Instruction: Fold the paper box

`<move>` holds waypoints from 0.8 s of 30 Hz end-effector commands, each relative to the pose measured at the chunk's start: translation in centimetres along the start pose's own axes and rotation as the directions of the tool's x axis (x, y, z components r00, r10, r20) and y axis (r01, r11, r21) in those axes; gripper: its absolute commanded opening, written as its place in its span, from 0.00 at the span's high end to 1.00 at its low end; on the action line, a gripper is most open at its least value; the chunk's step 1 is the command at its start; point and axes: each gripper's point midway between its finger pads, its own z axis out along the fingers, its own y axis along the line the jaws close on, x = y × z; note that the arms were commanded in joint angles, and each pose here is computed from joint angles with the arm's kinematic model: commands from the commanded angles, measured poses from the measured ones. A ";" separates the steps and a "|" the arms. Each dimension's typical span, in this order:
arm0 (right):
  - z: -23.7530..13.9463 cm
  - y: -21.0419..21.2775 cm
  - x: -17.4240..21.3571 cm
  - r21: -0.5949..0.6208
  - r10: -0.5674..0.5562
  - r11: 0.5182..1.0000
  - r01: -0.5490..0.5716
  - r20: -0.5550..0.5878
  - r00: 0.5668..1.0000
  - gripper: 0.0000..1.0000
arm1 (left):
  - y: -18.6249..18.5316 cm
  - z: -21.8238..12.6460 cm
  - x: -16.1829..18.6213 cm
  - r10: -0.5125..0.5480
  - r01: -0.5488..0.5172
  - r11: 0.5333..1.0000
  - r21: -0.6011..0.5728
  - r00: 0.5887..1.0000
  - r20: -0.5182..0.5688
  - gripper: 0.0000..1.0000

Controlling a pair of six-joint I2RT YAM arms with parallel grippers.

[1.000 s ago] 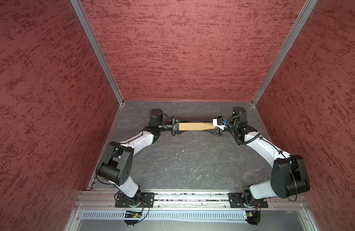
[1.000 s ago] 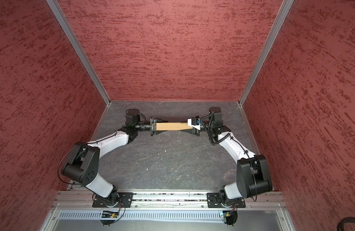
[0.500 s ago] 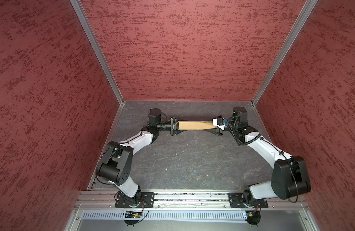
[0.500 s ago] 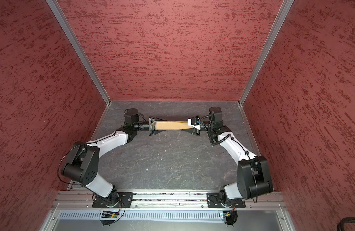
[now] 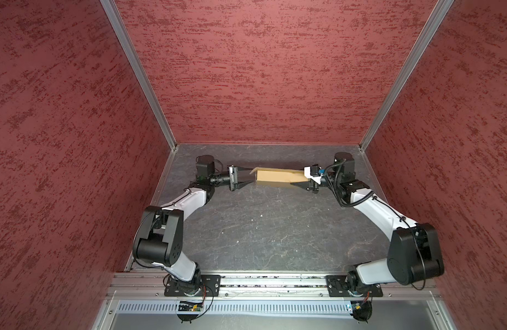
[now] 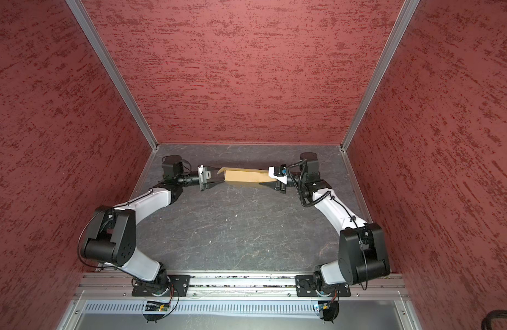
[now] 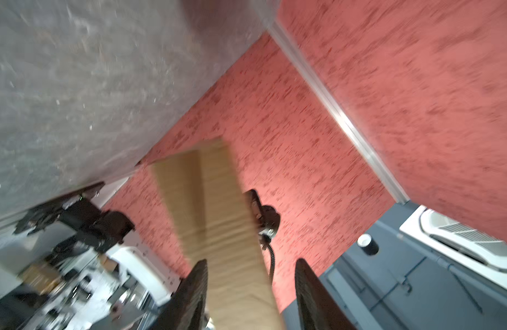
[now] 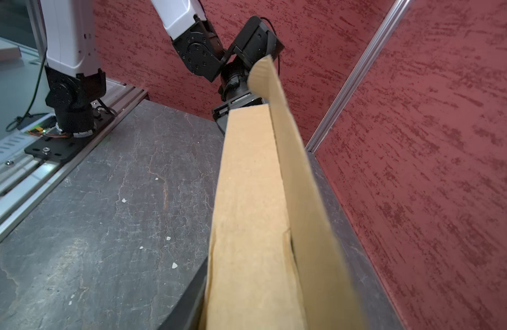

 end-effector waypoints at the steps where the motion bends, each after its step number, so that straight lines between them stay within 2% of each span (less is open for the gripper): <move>1: -0.4 0.0 -0.5 -0.006 0.060 0.998 -0.060 0.024 0.998 0.70 | -1.2 -3.3 -2.6 -0.012 0.003 0.997 0.071 0.992 0.125 0.49; 6: -0.2 -0.3 -0.8 -0.013 0.107 0.994 -0.107 0.044 0.993 0.71 | -0.6 -5.6 -5.5 0.041 -0.054 0.997 0.055 0.976 0.216 0.48; 13: 1.0 0.0 0.7 -0.034 0.224 0.974 -0.223 0.029 0.974 0.70 | -0.7 -6.2 -7.7 0.156 -0.164 0.986 0.009 0.953 0.261 0.48; 21: 2.7 0.9 1.0 -0.053 0.303 0.952 -0.302 0.020 0.953 0.69 | 0.1 -6.9 -8.8 0.346 -0.326 0.938 -0.116 0.880 0.325 0.48; 24: 3.4 1.1 1.0 -0.063 0.326 0.944 -0.324 0.015 0.945 0.69 | 0.9 -7.4 -8.8 0.410 -0.376 0.912 -0.166 0.844 0.346 0.52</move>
